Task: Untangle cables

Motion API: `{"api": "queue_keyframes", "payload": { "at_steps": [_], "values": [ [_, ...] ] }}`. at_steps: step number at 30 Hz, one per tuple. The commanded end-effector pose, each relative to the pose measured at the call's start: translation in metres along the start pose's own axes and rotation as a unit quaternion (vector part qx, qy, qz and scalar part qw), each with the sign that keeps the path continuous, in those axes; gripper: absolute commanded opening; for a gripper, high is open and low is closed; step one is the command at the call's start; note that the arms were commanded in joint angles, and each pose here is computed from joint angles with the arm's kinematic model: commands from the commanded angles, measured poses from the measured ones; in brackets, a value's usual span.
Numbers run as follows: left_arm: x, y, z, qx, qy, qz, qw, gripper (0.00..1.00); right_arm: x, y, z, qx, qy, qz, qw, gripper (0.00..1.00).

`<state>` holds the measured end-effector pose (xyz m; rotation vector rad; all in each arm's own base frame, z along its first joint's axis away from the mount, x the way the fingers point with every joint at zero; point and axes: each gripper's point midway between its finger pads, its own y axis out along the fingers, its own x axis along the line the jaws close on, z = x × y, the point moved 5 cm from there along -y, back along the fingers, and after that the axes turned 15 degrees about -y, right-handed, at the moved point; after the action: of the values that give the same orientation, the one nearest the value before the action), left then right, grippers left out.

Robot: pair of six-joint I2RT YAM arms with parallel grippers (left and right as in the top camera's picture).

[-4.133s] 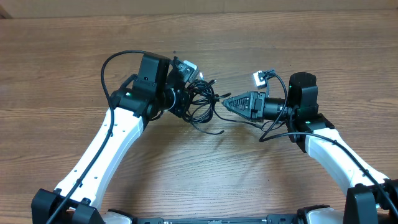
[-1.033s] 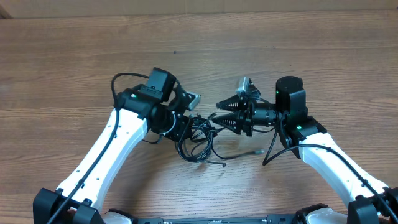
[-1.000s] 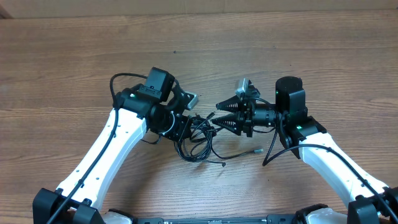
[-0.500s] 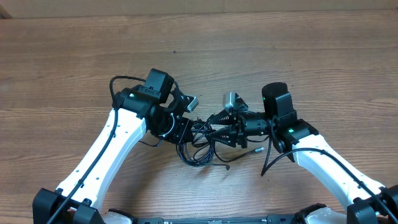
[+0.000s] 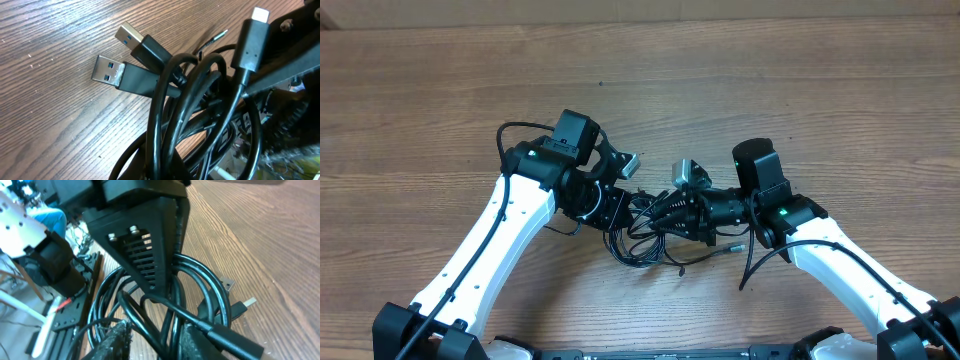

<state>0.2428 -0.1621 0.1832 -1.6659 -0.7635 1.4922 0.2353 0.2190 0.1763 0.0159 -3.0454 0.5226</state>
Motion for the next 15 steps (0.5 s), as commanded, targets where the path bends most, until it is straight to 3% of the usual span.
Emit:
{"api": "queue_keyframes", "payload": {
  "at_steps": [1, 7, 15],
  "values": [
    [-0.007, 0.001, -0.002, 0.002, -0.001, 0.022, 1.0, 0.04, 0.003, -0.001, -0.01, -0.008, -0.023, -0.004, 1.0, 0.18],
    [-0.007, 0.001, -0.004, -0.004, 0.003, 0.021, 1.0, 0.04, 0.0, -0.001, -0.007, 0.002, 0.001, 0.006, 1.0, 0.04],
    [0.004, 0.001, -0.006, -0.014, 0.0, -0.024, 1.0, 0.04, -0.006, -0.001, -0.015, -0.011, 0.043, 0.022, 0.999, 0.04]
  ]
}}
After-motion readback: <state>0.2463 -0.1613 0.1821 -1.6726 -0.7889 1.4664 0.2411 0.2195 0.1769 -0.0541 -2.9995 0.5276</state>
